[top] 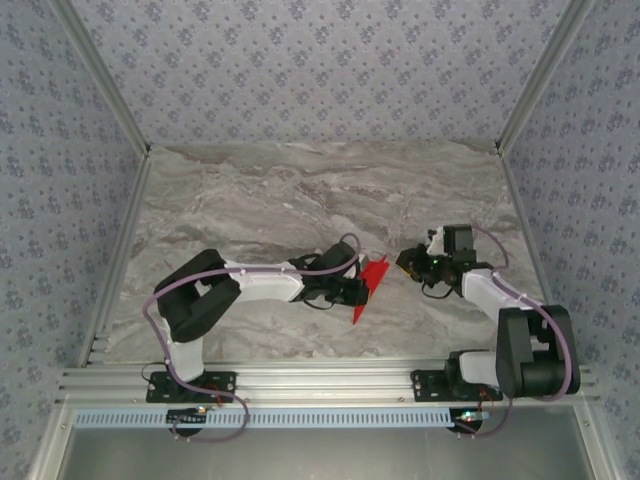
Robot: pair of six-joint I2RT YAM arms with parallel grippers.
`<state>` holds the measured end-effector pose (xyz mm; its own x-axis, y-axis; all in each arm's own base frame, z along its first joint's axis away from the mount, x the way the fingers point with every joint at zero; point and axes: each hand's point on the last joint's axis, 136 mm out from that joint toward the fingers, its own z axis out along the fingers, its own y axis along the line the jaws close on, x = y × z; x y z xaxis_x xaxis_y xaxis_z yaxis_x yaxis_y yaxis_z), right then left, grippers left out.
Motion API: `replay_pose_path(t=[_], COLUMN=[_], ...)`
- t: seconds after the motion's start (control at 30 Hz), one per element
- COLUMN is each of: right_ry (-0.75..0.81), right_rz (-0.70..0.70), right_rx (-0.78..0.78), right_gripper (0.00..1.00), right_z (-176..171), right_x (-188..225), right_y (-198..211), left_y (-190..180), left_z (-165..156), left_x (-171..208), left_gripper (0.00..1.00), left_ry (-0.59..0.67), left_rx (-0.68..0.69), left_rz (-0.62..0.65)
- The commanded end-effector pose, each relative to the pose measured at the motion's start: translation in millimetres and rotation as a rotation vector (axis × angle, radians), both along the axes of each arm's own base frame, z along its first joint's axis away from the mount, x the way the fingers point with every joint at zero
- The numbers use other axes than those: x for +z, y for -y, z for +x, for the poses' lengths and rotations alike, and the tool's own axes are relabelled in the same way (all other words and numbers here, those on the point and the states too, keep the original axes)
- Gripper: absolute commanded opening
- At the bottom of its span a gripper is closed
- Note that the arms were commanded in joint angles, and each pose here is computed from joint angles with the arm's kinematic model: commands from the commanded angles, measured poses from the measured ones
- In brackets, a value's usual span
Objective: Fold a paper plane with a square sheet of paper (fold left side to right side)
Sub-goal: Fold the wing for the fifth time at the center of the table.
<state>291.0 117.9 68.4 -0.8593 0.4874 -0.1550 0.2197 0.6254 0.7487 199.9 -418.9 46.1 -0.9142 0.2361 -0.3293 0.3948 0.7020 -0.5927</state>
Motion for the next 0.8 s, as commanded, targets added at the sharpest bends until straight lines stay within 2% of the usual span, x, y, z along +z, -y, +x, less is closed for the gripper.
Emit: replay_pose_path(t=[0.0,0.03,0.5,0.77], right_ry=[-0.048,-0.048,-0.081,-0.144], right_rz=[0.002,0.001,-0.015,-0.076], right_rx=[0.04,0.049,0.098,0.117], right_gripper=[0.02,0.0,0.0,0.0], right_z=[-4,-2,9,2], right_x=[-12,-13,-33,-52], right_y=[-8,-11,-31,-27], left_y=[5,5,4,2], left_z=[2,3,2,4], left_x=[2,3,-1,-5], left_gripper=[0.07,0.07,0.07,0.07], left_ry=[-0.01,-0.009,-0.016,-0.028], left_rx=[0.002,0.002,0.006,0.009], left_rz=[-0.026,-0.027,-0.018,-0.018])
